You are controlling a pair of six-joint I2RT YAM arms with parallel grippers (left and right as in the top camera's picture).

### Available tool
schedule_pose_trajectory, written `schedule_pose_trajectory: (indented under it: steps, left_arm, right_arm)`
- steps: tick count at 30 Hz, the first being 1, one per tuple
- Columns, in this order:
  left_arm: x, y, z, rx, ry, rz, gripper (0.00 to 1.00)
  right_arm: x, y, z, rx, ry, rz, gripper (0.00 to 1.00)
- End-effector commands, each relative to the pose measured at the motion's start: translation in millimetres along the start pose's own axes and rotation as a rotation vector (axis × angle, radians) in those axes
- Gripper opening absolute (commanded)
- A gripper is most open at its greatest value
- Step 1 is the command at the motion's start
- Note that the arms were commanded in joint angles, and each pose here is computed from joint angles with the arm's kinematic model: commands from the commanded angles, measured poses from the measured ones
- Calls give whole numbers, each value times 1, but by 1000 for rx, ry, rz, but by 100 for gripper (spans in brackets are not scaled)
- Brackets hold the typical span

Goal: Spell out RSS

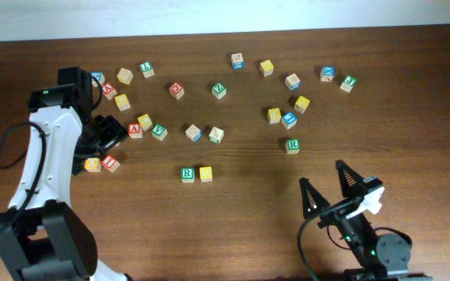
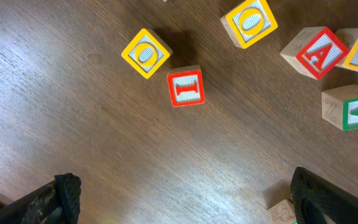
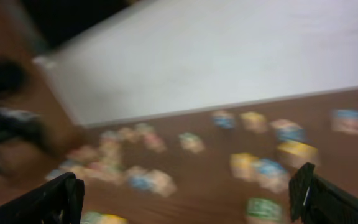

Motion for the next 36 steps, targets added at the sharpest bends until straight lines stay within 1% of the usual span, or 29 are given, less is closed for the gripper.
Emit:
schedule_pose_trajectory:
  steps: [1, 2, 4, 6, 8, 9, 11, 13, 16, 18, 21, 23, 25, 27, 31, 33, 36]
  left_arm:
    - [-2, -1, -8, 23, -18, -7, 99]
    - [-2, -1, -8, 23, -18, -7, 99]
    - [-2, -1, -8, 23, -18, -7, 99]
    - [-2, -1, -8, 23, -18, -7, 99]
    - [-2, -1, -8, 23, -18, -7, 99]
    - [-2, -1, -8, 23, -18, -7, 99]
    - [-2, -1, -8, 23, -18, -7, 99]
    - [-2, -1, -8, 23, -18, -7, 99]
    - [-2, -1, -8, 23, -18, -7, 99]
    - [-2, -1, -8, 23, -18, -7, 99]
    - [-2, -1, -8, 23, -18, -7, 99]
    - [-2, -1, -8, 23, -18, -7, 99]
    - [-2, -1, -8, 23, -18, -7, 99]
    - [-2, -1, -8, 23, -18, -7, 99]
    - [-2, -1, -8, 23, -18, -7, 99]
    - [-2, -1, -8, 23, -18, -7, 99]
    - [-2, -1, -8, 23, -18, -7, 99]
  right_arm:
    - [-14, 46, -7, -255, -7, 131, 98]
    - [-31, 57, -11, -301, -79, 83, 98]
    - [-60, 70, -17, -319, -168, 37, 98]
    - [-87, 84, -21, -322, -212, -11, 98]
    - [-109, 94, -18, -310, -210, -66, 98]
    - [-118, 98, -14, -301, -193, -92, 98]
    - [-132, 106, 1, -302, -105, -146, 98]
    - [-147, 116, 24, -331, 37, -162, 98]
    - [-165, 109, 54, -284, 161, -153, 98]
    - [-170, 101, 74, -251, 259, -153, 98]
    - [-157, 88, 101, -221, 456, -159, 98]
    - [-134, 73, 117, -166, 638, -131, 98]
    - [-115, 65, 125, -124, 771, -106, 98]
    - [-87, 59, 139, -108, 923, -39, 99]
    - [-46, 45, 160, -91, 1042, 84, 99]
    - [-25, 36, 166, -85, 1097, 112, 98]
    - [18, 18, 179, -52, 1197, 133, 100]
Point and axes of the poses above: each gripper's point midway between its finger pads, its own z axis out along the fingers, its own y axis along the line the jaws close on, x = y × z, the point moved 1 cm from there along -z, back along the fingers, and after that the axes turned 3 degrees about z, right-handed, at the moved point
